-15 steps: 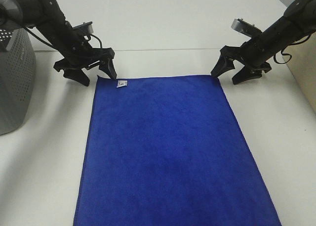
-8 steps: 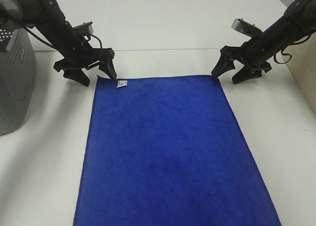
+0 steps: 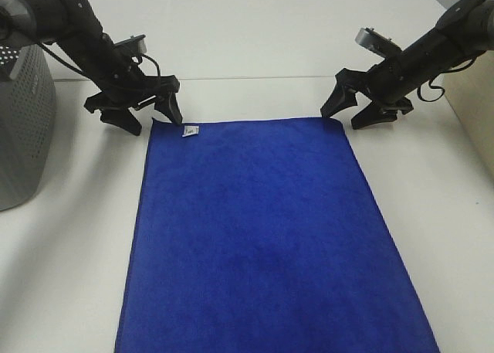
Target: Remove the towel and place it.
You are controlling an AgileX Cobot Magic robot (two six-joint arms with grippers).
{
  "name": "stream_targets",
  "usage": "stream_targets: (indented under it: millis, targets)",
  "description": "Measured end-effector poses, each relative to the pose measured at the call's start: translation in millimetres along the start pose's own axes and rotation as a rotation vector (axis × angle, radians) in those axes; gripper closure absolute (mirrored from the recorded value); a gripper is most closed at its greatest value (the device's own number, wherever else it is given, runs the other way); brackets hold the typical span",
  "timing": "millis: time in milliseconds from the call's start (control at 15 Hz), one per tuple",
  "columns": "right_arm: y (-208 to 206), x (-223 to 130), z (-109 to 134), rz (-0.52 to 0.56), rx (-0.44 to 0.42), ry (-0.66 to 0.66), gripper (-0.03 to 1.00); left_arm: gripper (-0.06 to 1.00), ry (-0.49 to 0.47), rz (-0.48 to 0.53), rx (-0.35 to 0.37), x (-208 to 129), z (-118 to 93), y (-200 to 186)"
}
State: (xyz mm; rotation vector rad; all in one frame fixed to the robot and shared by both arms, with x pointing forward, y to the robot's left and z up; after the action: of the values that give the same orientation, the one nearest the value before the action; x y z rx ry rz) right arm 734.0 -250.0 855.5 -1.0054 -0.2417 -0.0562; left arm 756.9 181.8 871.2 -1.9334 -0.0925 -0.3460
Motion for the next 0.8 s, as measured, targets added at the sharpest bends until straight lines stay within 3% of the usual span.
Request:
stream_targets:
  millis: [333, 600, 800]
  targets:
    - [27.6, 1.3, 36.6, -0.005, 0.006, -0.092, 0.25, 0.18, 0.051, -0.019, -0.038, -0.9, -28.8, 12.0]
    - [32.4, 0.6, 43.3, 0.001, -0.008, -0.121, 0.29, 0.2, 0.076, -0.019, -0.046, -2.7, -41.6, 17.1]
    - [32.8, 0.3, 39.9, 0.006, -0.04, -0.144, 0.44, 0.29, 0.083, -0.018, -0.041, -3.0, -41.3, 17.7]
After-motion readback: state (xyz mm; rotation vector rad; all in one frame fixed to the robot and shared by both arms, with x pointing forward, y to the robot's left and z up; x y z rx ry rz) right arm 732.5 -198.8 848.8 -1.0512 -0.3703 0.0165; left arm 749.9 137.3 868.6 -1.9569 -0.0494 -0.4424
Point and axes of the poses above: a point on each arm's last joint axis where the gripper is mounted, y pointing out along that axis toward the gripper, z along the wrist's bending axis when the last joint is at zero, x = y × z, the point moved 1 cm from there along y, pointing out along that axis toward the gripper, and after that the axes turned 4 degrees about y, right-handed, at the moved point
